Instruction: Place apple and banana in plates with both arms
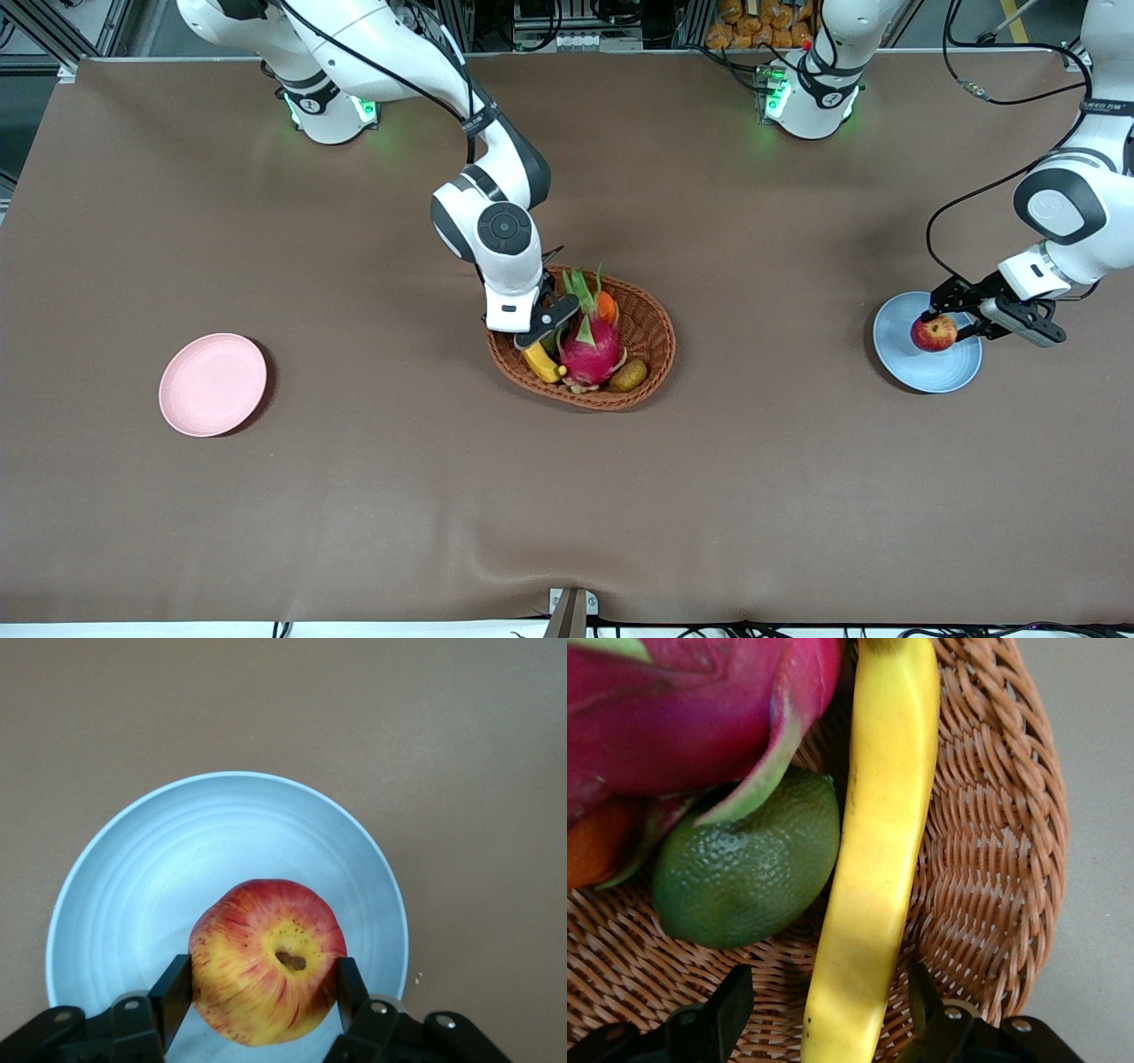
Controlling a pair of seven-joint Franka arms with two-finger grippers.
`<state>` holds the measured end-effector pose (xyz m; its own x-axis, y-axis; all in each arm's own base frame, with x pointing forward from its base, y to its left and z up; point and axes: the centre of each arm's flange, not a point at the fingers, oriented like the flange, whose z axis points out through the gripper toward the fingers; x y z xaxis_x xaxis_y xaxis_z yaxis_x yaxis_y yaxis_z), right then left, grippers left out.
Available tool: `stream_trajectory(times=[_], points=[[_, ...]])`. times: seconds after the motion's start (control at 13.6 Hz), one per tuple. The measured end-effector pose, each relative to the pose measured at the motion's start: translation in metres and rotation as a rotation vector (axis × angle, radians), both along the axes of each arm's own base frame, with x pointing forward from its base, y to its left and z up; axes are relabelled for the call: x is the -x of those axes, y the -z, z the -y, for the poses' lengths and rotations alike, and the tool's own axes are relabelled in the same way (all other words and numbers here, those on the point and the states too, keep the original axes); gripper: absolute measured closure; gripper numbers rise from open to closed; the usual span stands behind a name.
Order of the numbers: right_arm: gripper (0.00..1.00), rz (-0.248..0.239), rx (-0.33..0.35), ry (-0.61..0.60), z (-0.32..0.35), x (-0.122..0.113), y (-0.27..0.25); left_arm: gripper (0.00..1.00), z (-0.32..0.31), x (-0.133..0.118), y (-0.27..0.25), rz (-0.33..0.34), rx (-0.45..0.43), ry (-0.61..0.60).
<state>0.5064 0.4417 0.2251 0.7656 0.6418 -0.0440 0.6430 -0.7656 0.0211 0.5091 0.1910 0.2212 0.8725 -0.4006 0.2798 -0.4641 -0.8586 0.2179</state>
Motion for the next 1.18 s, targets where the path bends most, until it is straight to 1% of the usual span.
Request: stream_trajectory(times=[0.15, 0.22, 0.29, 0.37, 0.51, 0.59, 0.81, 1.03, 1.1, 1.18], points=[[0.22, 0.000, 0.004, 0.002, 0.002, -0.001, 0.002, 0.30, -0.005, -0.003, 0.005, 0.007, 0.011, 0.002], [0.27, 0.002, 0.006, 0.001, 0.003, -0.002, 0.002, 0.30, -0.006, -0.005, 0.004, 0.011, 0.011, 0.000], [0.28, 0.007, 0.013, -0.006, 0.003, -0.002, 0.002, 0.29, -0.007, -0.005, 0.005, 0.012, 0.012, -0.001], [0.36, 0.016, 0.024, -0.020, 0.003, -0.002, 0.002, 0.25, -0.008, -0.005, 0.006, 0.012, 0.014, -0.003], [0.60, 0.025, 0.031, -0.028, 0.003, -0.003, 0.001, 0.05, -0.011, -0.004, 0.008, 0.010, 0.018, -0.009], [0.60, 0.027, 0.033, -0.032, 0.002, -0.003, 0.000, 0.00, -0.013, -0.004, 0.009, 0.010, 0.019, -0.012], [0.60, 0.023, 0.048, -0.028, 0.005, -0.008, -0.012, 0.00, -0.014, -0.004, 0.009, 0.011, 0.019, -0.014], [0.62, 0.012, 0.065, -0.007, 0.008, -0.015, -0.057, 0.00, -0.015, -0.010, 0.001, 0.024, 0.015, -0.009], [0.62, 0.008, 0.069, 0.008, 0.012, -0.018, -0.076, 0.00, -0.015, -0.015, -0.009, 0.024, 0.021, -0.006], [0.62, 0.008, 0.069, 0.026, 0.019, -0.023, -0.094, 0.00, -0.012, -0.023, -0.024, 0.009, 0.043, -0.005]])
